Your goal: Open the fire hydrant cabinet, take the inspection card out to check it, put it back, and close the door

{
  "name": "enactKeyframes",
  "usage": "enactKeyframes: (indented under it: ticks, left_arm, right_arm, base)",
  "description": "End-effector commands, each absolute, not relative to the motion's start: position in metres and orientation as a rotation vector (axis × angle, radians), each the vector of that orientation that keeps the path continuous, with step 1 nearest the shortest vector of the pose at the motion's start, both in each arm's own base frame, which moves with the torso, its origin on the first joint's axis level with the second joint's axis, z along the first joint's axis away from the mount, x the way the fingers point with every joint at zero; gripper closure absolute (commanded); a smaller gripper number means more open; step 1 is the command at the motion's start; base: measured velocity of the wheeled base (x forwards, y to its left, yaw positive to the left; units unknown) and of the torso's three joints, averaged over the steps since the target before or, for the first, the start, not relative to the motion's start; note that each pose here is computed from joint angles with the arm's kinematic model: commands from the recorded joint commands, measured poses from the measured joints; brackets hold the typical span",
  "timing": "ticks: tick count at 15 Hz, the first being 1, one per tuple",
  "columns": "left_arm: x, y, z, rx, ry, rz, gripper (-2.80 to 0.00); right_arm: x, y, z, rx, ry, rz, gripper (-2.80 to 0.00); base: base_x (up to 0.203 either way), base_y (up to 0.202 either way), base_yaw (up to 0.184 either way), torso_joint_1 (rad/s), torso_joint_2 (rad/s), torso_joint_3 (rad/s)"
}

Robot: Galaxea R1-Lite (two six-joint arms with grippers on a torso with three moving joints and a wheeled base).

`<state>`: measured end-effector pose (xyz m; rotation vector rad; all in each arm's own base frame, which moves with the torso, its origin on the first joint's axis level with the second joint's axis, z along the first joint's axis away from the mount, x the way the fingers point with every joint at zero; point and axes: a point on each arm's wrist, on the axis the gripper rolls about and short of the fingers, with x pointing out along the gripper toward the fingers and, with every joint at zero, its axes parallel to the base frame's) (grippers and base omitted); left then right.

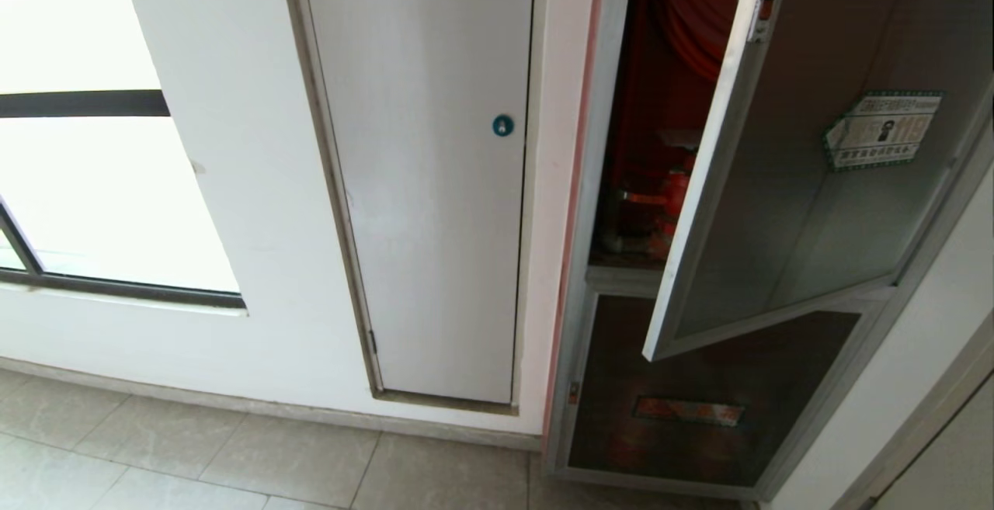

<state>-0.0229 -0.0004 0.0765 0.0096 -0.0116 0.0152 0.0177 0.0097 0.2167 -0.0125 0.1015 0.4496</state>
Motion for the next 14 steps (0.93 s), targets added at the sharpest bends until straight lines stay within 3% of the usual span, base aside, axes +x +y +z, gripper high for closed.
enactKeyframes:
  ticks: [1, 6, 14]
  left_arm:
    - [-0.022, 0.0, 0.075, 0.009, -0.006, 0.016, 0.0]
    - [-0.023, 0.0, 0.075, 0.009, -0.007, 0.016, 0.0]
    - [-0.023, 0.0, 0.075, 0.009, -0.007, 0.016, 0.0]
  right_arm:
    - [0.082, 0.014, 0.237, 0.035, 0.279, 0.538, 0.0]
    - [0.17, 0.075, 0.263, 0.075, 0.381, 0.73, 0.0]
    - [0.251, 0.207, 0.22, -0.002, 0.131, 0.165, 0.0]
  base:
    - [0.0, 0.0, 0.0, 0.0, 0.0, 0.0]
    - [0.0, 0.0, 0.0, 0.0, 0.0, 0.0]
    - [0.0, 0.0, 0.0, 0.0, 0.0, 0.0]
